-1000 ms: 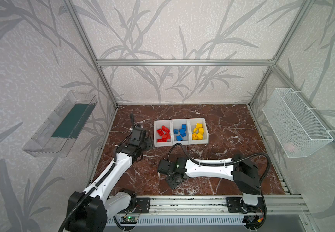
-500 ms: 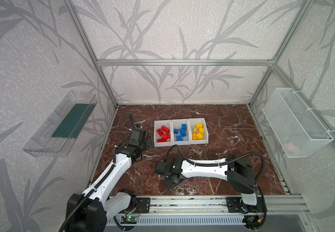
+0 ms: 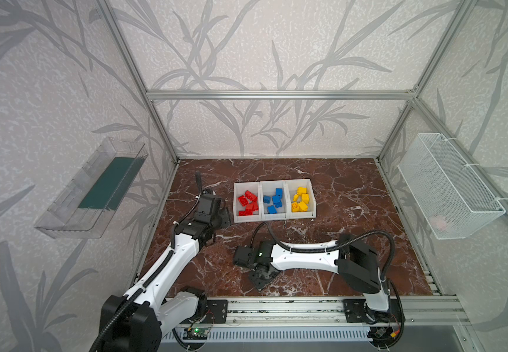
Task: Sort the legos into containers by color
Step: Pick up the lego from the bottom-center of the table.
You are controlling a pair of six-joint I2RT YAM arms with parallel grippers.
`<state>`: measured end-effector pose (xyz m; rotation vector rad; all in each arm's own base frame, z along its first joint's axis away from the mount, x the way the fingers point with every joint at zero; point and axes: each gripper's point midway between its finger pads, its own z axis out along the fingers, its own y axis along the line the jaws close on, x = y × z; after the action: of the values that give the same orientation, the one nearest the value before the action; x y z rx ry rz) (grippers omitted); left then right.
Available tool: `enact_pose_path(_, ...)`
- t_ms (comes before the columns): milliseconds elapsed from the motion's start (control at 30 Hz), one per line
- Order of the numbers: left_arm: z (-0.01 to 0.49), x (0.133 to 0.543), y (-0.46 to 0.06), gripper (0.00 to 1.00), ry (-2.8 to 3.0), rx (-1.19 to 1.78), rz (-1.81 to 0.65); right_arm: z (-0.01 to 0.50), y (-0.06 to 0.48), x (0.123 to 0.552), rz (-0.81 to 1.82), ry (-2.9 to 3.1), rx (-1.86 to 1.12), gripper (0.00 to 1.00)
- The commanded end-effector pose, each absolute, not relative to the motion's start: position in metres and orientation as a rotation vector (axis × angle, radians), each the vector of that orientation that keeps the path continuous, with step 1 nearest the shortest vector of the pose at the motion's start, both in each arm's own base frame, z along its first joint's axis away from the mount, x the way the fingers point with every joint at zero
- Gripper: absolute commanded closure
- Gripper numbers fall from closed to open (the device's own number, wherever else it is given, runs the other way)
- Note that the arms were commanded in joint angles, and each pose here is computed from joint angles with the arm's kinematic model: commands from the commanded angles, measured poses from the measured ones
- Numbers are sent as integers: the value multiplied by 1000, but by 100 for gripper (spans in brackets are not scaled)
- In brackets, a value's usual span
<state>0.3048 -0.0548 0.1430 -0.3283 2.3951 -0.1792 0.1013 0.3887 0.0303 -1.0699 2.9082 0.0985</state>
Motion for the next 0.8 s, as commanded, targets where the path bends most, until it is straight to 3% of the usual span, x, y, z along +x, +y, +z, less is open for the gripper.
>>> enact_pose_path(0,144,300,-48,34,2384,-354,-155,25,388,100,50,2913,-1079,39)
enact_pose_path(467,144,298,-48,34,2383,-359,-158,30,382,113,16,2873,-1075,60)
enact_pose_path(600,145,298,-48,34,2383,-360,-163,53,362,144,10,2846,-989,61)
enact_pose_path(767,145,297,-49,34,2380,-364,-174,105,327,215,29,2751,-844,60)
